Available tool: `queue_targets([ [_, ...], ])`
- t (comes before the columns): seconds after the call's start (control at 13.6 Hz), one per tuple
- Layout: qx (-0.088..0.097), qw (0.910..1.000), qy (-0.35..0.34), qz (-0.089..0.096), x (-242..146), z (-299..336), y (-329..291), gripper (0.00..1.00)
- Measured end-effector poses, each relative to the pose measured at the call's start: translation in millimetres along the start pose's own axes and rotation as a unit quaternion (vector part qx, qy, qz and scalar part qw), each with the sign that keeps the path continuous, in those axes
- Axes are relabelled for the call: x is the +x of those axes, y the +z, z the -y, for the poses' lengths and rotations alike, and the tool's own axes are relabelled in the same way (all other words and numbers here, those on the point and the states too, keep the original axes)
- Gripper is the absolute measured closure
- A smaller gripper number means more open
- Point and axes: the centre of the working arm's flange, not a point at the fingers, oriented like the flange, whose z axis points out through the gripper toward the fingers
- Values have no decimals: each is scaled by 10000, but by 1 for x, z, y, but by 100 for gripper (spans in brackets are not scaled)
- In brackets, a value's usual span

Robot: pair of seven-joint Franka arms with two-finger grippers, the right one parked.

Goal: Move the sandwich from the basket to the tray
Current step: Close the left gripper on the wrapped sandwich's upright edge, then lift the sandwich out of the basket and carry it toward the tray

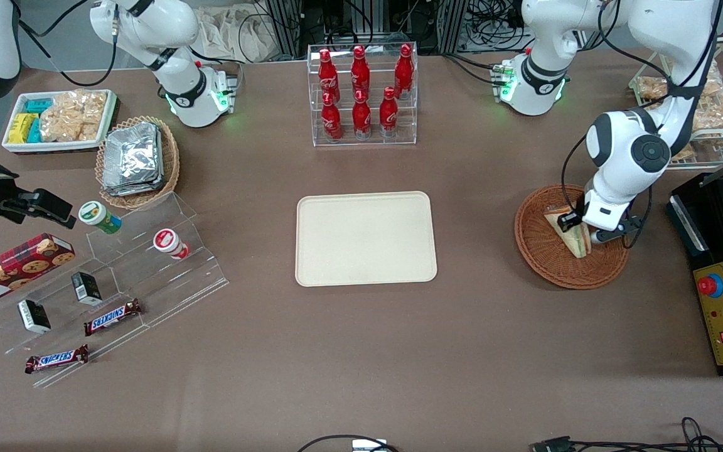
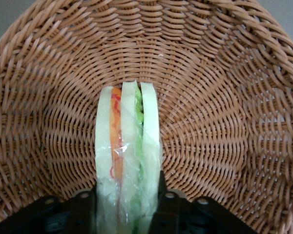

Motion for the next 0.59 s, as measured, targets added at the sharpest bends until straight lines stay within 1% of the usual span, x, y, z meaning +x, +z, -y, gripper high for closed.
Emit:
queue_targets([
  [0.07,-4,10000,-8,-11,1,-1,-1,66],
  [0.22,-29,10000,-20,-71,4,-4,-6,69],
  [0.3,-45,9999,-6,-98,5,-6,-12,72],
  [0.37,-41,10000,12,-67,8,-9,-23,78],
  [0.44,-20,10000,28,12,11,-12,-39,81],
  [0.59,37,9997,50,217,21,-17,-90,81],
])
